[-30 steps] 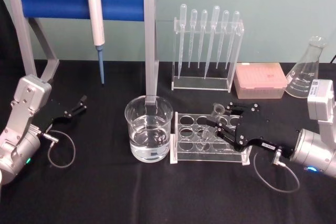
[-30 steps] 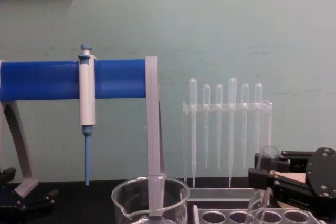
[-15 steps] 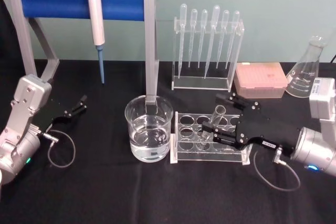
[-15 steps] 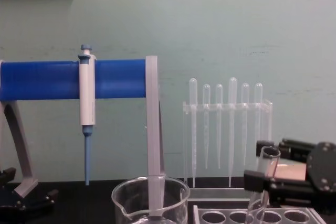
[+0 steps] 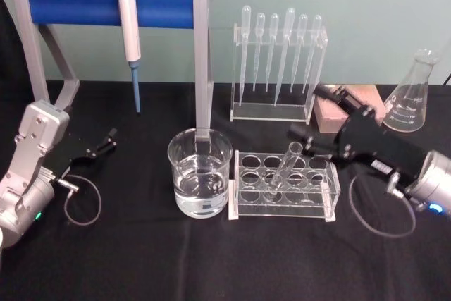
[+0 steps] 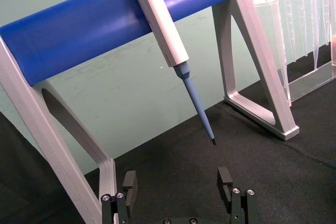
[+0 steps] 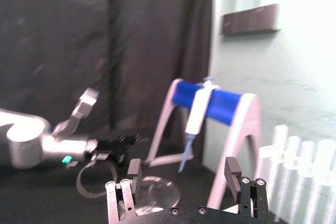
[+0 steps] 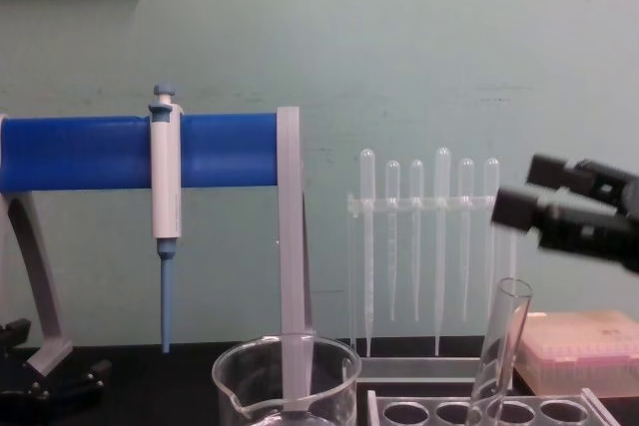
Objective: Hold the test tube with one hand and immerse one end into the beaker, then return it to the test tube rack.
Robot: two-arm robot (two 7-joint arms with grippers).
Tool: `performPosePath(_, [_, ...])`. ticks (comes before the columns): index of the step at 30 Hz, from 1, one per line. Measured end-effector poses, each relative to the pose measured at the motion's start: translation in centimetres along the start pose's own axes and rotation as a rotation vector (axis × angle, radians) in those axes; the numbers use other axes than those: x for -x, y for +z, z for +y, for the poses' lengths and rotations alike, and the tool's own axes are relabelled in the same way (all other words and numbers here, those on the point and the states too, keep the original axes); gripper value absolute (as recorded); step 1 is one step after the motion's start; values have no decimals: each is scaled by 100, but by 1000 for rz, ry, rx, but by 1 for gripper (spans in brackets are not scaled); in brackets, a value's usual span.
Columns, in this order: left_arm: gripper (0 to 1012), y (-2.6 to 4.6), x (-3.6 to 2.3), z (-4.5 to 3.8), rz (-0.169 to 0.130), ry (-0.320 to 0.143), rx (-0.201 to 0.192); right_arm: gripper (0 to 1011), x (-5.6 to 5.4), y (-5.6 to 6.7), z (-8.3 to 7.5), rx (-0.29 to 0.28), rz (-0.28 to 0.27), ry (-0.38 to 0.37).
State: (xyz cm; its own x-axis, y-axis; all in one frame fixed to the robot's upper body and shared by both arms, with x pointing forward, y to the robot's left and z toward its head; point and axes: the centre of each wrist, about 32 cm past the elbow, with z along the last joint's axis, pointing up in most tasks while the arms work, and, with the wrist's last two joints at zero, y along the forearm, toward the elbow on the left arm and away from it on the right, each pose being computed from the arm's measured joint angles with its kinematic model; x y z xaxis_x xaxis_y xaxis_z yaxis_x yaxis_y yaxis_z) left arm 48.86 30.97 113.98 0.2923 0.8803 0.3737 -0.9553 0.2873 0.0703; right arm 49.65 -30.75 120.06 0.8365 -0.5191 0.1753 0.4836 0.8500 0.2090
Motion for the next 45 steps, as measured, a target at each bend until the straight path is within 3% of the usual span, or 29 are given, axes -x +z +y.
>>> performPosePath(6, [1000,0,0,0,0,0,0,1003,22,13,-72,-31,33,-161])
performPosePath(11, [1000,0,0,0,0,0,0,1002,142,-64,-102,31,14,-371])
performPosePath(12, [1000,0,0,0,0,0,0,1002,142,-64,-102,31,14,-371])
performPosePath(14, [1000,0,0,0,0,0,0,1002,227,-134,-96,71,-11,-489])
performPosePath(22, [1000,0,0,0,0,0,0,1003,447,-322,-42,148,-101,-719])
performPosePath(27, [1000,0,0,0,0,0,0,1002,501,-421,-24,171,-112,-755])
performPosePath(31, [1000,0,0,0,0,0,0,1003,508,-461,-35,154,-99,-712])
performPosePath(45, [1000,0,0,0,0,0,0,1002,503,-444,-28,158,-102,-723])
